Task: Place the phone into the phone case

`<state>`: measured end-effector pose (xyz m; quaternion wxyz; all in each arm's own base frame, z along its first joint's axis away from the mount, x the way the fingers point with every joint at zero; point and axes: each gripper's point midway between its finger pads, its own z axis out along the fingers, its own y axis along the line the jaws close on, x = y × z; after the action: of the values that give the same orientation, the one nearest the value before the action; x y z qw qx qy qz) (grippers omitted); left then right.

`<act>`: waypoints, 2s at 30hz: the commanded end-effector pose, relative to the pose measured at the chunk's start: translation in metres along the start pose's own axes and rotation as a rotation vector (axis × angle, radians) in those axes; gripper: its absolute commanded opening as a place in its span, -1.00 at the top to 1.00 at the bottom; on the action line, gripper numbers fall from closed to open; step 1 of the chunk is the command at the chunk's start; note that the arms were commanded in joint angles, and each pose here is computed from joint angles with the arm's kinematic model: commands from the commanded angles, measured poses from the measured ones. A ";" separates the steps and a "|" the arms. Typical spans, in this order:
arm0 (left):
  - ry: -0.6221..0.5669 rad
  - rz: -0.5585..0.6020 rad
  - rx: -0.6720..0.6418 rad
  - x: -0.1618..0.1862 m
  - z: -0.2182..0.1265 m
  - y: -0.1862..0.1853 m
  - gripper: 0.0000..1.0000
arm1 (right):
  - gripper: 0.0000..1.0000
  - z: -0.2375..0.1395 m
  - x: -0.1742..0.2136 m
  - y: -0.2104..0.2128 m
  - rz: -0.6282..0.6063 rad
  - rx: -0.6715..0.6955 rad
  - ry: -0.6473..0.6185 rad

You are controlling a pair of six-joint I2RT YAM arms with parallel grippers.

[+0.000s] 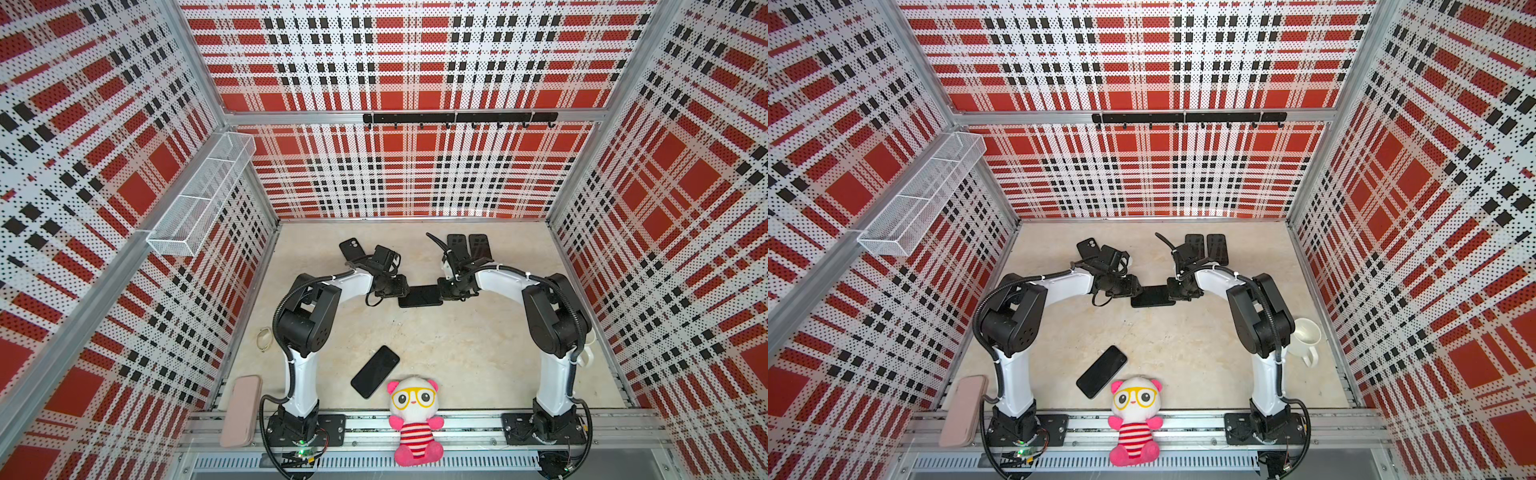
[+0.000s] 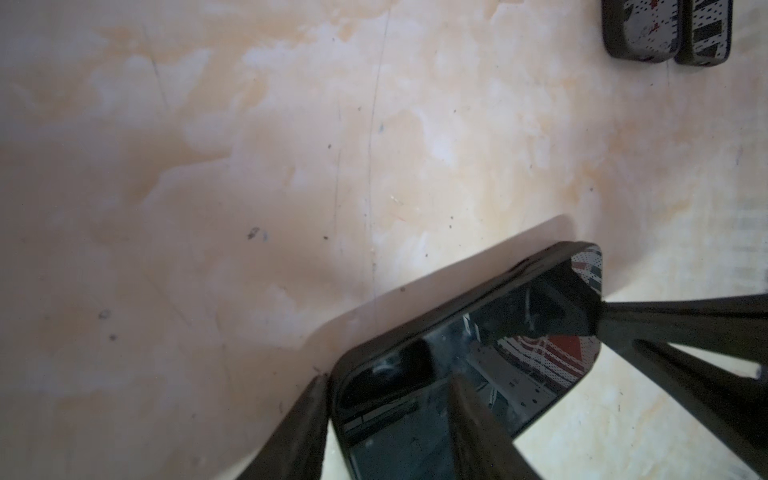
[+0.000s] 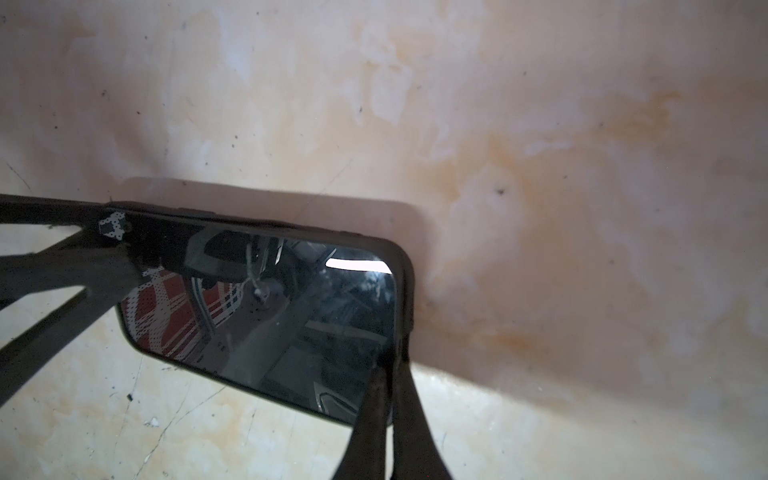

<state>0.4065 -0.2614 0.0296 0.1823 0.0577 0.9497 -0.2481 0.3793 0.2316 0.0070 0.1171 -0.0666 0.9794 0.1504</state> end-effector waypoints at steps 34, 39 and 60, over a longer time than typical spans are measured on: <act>0.108 0.044 0.130 0.033 0.019 -0.035 0.05 | 0.65 -0.035 0.031 -0.007 0.032 -0.134 0.188; 0.114 0.044 0.137 0.035 0.020 -0.037 0.06 | 0.68 -0.024 0.038 -0.004 0.056 -0.176 0.214; 0.141 0.022 0.205 0.048 0.023 -0.056 0.10 | 0.80 0.074 0.194 -0.036 0.109 0.048 0.550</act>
<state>0.3939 -0.2895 0.0310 0.1669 0.0704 0.9397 -0.2901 0.3440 0.2062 0.0104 0.0361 -0.0107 0.9788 0.2012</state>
